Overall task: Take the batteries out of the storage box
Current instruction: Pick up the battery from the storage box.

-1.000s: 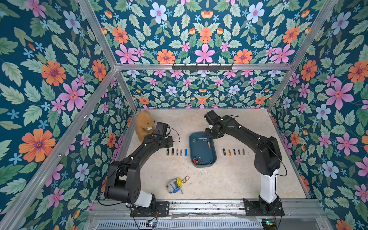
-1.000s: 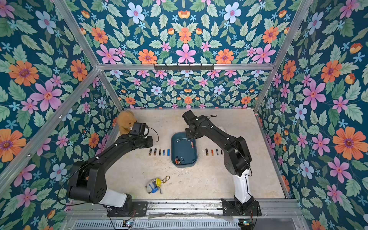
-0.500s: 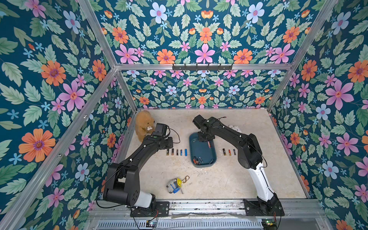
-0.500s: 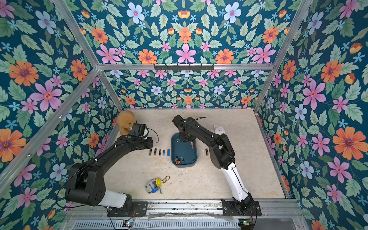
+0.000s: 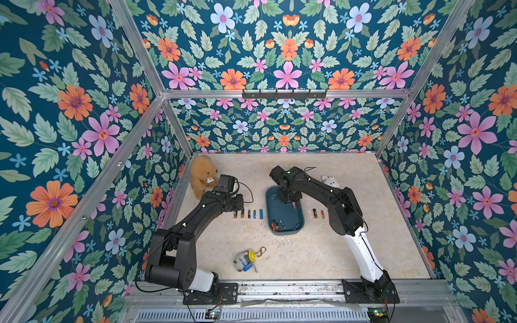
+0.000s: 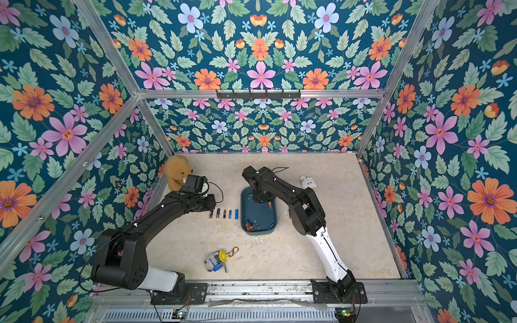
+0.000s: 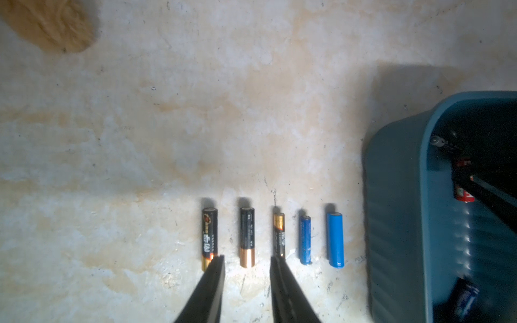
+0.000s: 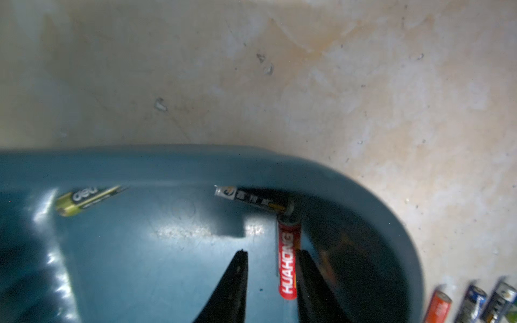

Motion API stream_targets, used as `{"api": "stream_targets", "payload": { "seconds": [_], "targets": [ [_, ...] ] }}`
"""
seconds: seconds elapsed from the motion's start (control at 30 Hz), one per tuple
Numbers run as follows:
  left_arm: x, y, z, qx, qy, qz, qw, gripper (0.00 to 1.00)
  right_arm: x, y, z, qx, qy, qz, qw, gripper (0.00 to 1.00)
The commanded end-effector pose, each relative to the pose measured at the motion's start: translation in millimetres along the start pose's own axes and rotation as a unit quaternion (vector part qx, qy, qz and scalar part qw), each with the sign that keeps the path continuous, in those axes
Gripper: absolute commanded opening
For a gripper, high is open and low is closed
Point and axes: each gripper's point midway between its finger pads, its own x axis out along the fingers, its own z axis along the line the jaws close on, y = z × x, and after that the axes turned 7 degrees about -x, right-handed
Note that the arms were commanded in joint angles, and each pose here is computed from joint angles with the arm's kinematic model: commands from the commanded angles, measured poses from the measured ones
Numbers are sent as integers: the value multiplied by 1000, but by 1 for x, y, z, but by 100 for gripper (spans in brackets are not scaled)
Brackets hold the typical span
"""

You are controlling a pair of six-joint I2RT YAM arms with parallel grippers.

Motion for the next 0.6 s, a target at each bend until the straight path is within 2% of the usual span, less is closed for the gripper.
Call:
{"api": "stream_targets", "payload": {
  "seconds": [0.0, 0.23, 0.57],
  "targets": [
    [-1, -4, -1, -2, 2, -9, 1000, 34, 3, 5, -5, 8, 16, 10, 1000, 34],
    [-1, -2, -1, -2, 3, -7, 1000, 34, 11, 11, -6, 8, 16, 25, 1000, 35],
    [-1, -1, -1, -3, 5, -6, 1000, 34, 7, 13, 8, 6, -39, 30, 999, 34]
  ]
}}
